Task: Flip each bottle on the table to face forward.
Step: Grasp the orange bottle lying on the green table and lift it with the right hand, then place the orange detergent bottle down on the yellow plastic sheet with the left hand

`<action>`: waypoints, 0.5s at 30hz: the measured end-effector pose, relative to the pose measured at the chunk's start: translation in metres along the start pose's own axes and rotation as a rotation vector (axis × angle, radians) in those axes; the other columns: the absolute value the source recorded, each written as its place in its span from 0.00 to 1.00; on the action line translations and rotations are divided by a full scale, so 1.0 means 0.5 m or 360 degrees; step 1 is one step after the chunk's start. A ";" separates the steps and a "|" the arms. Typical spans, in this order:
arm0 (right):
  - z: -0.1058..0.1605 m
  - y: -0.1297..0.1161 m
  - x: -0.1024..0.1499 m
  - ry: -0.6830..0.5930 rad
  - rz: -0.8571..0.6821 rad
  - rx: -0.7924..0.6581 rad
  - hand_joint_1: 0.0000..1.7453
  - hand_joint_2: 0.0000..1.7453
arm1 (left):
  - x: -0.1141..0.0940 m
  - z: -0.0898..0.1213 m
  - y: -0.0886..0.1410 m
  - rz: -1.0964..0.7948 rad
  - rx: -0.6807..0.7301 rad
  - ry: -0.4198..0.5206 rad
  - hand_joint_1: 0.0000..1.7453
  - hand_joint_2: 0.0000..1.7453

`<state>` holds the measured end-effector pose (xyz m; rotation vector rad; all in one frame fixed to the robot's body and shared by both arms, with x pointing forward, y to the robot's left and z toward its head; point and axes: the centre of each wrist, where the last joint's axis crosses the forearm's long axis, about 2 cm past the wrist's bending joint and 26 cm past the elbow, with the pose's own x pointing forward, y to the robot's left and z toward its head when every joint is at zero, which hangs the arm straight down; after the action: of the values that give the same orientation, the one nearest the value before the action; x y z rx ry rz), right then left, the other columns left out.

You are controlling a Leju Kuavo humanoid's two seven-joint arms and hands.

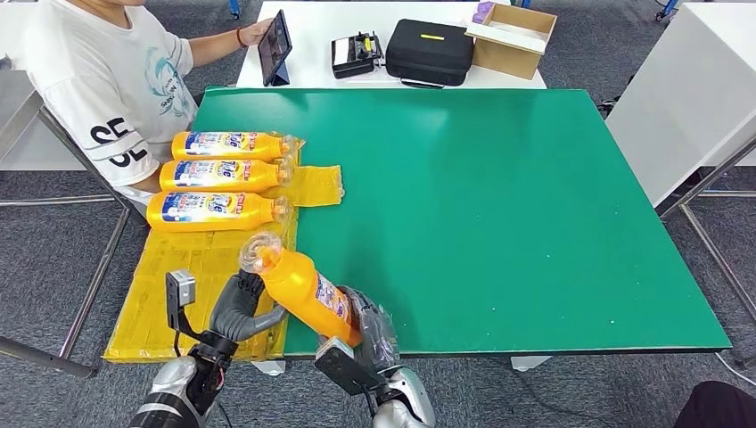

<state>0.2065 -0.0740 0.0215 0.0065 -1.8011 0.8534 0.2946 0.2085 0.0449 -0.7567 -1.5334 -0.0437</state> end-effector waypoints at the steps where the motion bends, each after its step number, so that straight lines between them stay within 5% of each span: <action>1: 0.000 0.001 0.000 0.0002 0.0003 0.0006 1.00 1.00 | 0.000 0.001 0.000 0.0007 -0.0007 -0.0002 0.00 1.00; 15: -0.006 0.014 0.009 -0.0027 -0.0003 0.0084 1.00 1.00 | 0.015 -0.004 -0.039 0.0090 -0.0270 -0.0113 0.00 1.00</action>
<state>0.2043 -0.0657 0.0219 0.0496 -1.7939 0.9018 0.2879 0.1957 0.0599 -0.9448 -1.5889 -0.1067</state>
